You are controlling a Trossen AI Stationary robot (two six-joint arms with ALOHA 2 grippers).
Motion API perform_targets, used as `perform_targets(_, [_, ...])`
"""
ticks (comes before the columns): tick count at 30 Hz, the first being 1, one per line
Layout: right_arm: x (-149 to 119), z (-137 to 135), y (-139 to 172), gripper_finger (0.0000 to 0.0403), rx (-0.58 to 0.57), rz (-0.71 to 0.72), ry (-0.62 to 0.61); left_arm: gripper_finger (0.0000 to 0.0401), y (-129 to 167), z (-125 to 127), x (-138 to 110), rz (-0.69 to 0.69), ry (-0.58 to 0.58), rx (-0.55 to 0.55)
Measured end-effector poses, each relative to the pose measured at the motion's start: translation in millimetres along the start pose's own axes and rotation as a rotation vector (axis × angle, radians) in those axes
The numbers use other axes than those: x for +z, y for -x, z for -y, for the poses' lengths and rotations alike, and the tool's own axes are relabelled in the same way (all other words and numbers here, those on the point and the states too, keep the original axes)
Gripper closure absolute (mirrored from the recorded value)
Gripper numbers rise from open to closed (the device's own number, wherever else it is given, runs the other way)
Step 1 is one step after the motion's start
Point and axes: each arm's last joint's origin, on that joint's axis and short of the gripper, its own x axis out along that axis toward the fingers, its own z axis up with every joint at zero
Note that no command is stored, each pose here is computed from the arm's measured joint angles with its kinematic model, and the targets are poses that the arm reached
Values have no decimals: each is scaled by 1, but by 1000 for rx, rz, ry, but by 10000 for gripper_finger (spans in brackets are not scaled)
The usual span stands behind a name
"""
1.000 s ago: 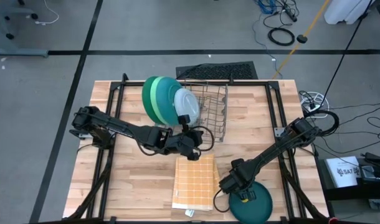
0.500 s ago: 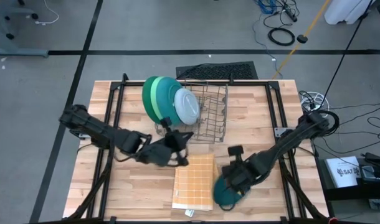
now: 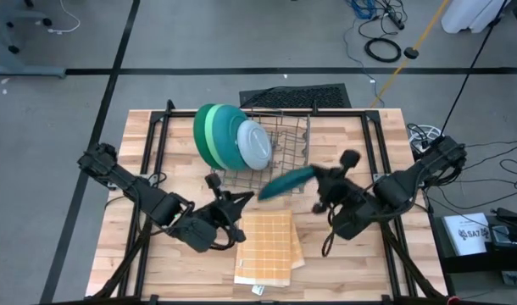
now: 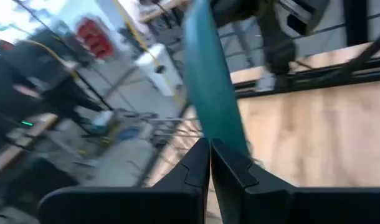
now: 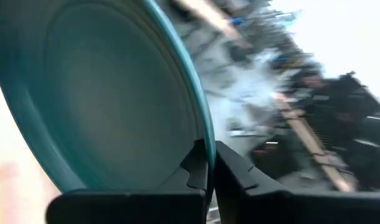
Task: Sort dishes
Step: Put the dark blue plate in the dish rack
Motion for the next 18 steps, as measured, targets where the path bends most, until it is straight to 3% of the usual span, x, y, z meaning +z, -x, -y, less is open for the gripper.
perform_targets(3, [2,10,-4,403,-176,34,-20,374,-2,-4,3,7,-65,96])
perform_targets(7, [3,17,-15,403,-374,48,-33,374,-16,-19,13,21,-46,241])
perform_targets(11, [2,22,-31,403,-425,9,-45,359,-44,-39,15,9,-87,261])
perform_targets(14, [1,29,-41,403,-464,-17,-51,314,-68,-58,11,-8,-91,242])
perform_targets(18, [-1,33,-48,403,-487,-39,-47,224,-87,-79,6,-45,-80,301])
